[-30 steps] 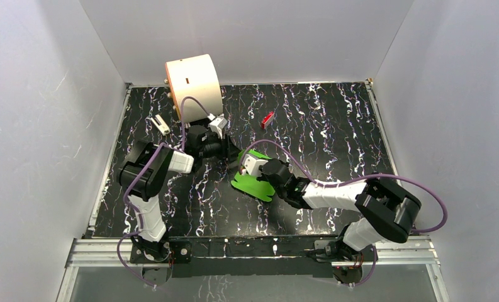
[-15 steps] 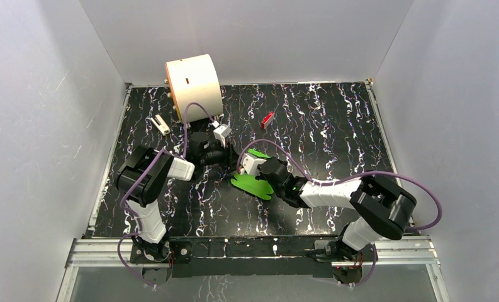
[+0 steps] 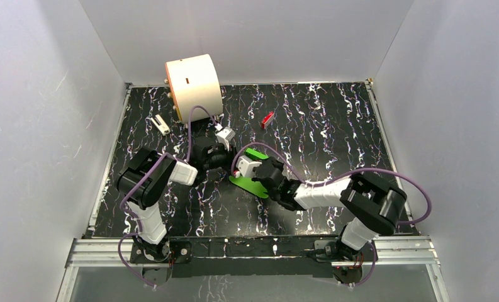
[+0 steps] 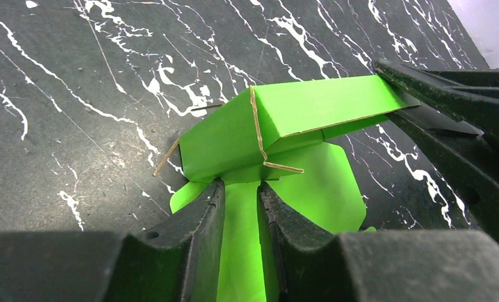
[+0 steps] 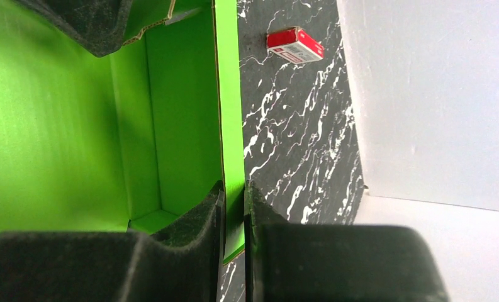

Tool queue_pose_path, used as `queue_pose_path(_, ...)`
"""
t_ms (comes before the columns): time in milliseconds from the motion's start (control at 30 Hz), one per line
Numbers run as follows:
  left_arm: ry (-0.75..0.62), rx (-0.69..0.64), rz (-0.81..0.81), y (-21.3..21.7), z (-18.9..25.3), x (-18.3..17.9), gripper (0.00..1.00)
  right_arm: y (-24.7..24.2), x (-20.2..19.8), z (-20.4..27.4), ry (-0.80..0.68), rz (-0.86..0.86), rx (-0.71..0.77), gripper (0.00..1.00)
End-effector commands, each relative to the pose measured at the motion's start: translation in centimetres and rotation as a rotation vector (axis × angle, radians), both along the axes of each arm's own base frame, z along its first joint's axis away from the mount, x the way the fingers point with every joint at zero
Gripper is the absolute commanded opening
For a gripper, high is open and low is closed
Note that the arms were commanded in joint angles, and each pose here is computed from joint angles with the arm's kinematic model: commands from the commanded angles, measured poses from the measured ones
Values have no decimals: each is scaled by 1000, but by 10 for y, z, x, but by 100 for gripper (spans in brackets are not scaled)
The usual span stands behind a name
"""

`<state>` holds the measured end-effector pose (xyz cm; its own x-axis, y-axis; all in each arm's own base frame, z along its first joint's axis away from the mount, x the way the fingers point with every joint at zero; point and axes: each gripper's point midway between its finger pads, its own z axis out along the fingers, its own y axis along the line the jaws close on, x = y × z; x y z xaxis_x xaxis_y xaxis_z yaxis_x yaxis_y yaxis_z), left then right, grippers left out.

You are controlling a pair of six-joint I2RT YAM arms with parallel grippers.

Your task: Fold the paper box

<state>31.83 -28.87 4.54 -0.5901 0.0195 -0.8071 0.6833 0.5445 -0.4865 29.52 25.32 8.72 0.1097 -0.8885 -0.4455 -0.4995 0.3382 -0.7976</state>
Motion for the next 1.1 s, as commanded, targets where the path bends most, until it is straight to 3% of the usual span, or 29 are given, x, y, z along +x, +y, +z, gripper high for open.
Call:
queue_pose_path(0, -153, -40, 32, -3, 32, 16, 23, 22, -9, -12, -13, 71, -23, 0)
queue_pose_path(400, -193, -26, 160, 12, 28, 29, 19, 24, -17, -27, -9, 98, -62, 0)
queue_pose_path(633, -258, -8, 211, 20, 37, 38, 24, 27, -18, -35, 13, 113, -67, 0)
queue_pose_path(1067, -318, -50, 139, 5, 50, 43, 33, 30, -19, -38, 45, 128, -50, 0)
